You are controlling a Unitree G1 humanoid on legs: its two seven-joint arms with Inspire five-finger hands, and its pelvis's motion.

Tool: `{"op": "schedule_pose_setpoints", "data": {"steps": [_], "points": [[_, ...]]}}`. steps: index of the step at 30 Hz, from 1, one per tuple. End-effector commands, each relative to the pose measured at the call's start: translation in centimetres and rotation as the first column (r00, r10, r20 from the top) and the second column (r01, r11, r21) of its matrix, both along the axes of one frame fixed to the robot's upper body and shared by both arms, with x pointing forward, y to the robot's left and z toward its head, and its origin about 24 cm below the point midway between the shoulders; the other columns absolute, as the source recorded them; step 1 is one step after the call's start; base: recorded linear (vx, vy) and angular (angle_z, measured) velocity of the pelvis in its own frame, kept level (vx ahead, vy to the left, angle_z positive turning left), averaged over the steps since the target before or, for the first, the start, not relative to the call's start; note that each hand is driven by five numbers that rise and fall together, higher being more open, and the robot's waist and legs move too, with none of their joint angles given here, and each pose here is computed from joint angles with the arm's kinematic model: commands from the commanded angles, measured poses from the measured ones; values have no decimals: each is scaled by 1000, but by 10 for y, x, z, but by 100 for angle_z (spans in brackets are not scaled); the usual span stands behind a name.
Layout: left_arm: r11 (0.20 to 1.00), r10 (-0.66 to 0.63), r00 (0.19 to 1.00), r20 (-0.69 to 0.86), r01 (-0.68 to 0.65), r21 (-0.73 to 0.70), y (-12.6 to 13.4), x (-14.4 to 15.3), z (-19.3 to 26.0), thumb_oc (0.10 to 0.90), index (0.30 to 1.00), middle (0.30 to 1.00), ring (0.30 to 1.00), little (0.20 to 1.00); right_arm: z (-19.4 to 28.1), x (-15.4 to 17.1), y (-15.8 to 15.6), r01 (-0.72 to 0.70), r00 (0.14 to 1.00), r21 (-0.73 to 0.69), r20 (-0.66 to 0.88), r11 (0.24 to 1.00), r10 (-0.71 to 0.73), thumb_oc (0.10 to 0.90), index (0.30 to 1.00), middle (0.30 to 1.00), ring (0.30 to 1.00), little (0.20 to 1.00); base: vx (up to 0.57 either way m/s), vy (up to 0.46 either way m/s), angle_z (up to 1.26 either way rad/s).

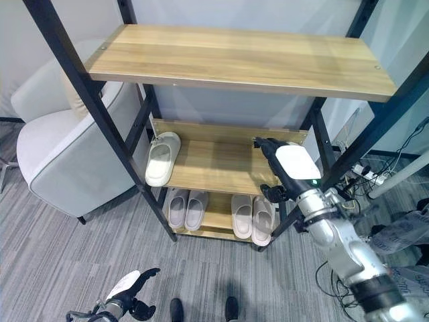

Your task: Arrange the slippers neatly on the shoe rack.

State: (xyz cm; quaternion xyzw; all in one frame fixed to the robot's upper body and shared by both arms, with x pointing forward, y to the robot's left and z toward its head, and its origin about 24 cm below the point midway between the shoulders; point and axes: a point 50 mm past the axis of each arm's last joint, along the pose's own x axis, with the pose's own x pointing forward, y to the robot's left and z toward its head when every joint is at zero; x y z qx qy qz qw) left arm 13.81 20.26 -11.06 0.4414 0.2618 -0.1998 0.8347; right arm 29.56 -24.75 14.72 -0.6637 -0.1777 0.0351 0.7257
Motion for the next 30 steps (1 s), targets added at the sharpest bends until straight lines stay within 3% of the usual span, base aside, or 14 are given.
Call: {"op": "schedule_pose_setpoints", "data": {"steps": [1,17,30], "points": [[1000,-12,991,135,13,-7,-1,33,16,800,900,900,900,900,78,17,-4,45,941,-21,336,999,-35,800,900,900,900,900,-25,-27,6],[998,57,985,161,-55,-18,8,44,19,800,900,900,900,900,146,44,-36,291,889,-195,417,937,-189,800,900,900,900,900,-15,-9,2],[995,99,985,144,-96,-30,13,44,18,800,900,900,900,900,162,39,-70,431,850,-162,403,888,-339,800,900,900,900,900,1,-2,0]]}}
